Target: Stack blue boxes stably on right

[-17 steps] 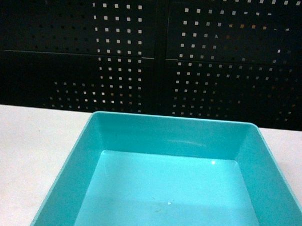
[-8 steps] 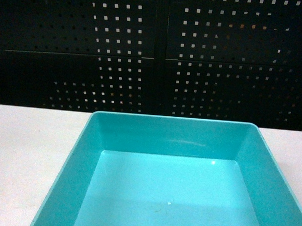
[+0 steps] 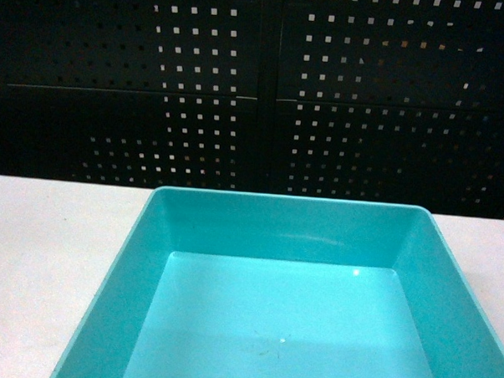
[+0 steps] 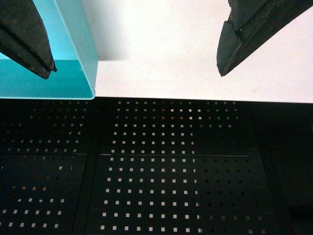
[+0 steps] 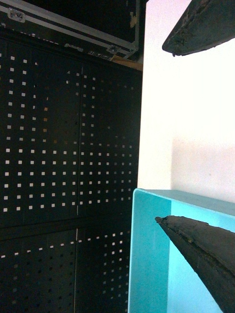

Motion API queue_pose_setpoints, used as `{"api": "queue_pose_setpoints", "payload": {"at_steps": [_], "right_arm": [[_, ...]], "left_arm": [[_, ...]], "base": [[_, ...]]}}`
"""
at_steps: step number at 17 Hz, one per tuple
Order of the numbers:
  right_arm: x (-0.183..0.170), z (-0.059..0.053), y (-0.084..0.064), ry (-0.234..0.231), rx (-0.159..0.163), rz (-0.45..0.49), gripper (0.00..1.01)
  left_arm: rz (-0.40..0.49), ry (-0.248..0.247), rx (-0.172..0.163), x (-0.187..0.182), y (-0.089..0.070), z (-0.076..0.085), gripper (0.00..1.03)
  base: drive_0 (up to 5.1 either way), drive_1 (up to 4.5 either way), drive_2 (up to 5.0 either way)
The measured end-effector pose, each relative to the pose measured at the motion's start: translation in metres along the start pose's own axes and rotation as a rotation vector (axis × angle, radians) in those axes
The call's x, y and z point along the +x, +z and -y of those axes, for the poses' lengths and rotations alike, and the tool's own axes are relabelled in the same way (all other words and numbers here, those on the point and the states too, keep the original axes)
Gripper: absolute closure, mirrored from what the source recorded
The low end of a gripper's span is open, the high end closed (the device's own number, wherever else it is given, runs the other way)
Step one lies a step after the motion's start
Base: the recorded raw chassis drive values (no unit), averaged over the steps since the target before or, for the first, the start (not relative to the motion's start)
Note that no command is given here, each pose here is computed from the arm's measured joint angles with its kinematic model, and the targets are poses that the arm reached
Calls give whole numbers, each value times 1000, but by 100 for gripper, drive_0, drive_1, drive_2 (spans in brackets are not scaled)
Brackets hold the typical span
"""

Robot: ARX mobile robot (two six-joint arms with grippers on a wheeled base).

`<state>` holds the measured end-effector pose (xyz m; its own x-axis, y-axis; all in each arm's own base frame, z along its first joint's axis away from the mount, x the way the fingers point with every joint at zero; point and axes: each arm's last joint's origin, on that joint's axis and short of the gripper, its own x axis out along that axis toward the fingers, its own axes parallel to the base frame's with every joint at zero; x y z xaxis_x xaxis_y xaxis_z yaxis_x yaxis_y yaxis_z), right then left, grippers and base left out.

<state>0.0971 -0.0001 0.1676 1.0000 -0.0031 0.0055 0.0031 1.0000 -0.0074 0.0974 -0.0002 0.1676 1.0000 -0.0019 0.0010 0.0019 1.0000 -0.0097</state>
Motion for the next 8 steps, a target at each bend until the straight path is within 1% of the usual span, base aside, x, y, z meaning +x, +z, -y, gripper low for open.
{"api": "queue_pose_setpoints", "payload": {"at_steps": [4, 5, 6, 8], "right_arm": [[0, 0, 0, 0, 0, 0, 3], [1, 0, 4, 2, -1, 35, 3], [4, 0, 5, 9, -1, 38, 3], [11, 3, 4, 0, -2, 22, 3]], "left_arm": [[5, -2, 0, 0, 0, 0, 5], [32, -12, -5, 3, 4, 0, 5], [11, -26, -5, 7, 3, 1, 5], [-13, -48, -5, 14, 1, 3, 5]], "base": [[0, 0, 0], [0, 0, 0], [0, 0, 0], [0, 0, 0]]}}
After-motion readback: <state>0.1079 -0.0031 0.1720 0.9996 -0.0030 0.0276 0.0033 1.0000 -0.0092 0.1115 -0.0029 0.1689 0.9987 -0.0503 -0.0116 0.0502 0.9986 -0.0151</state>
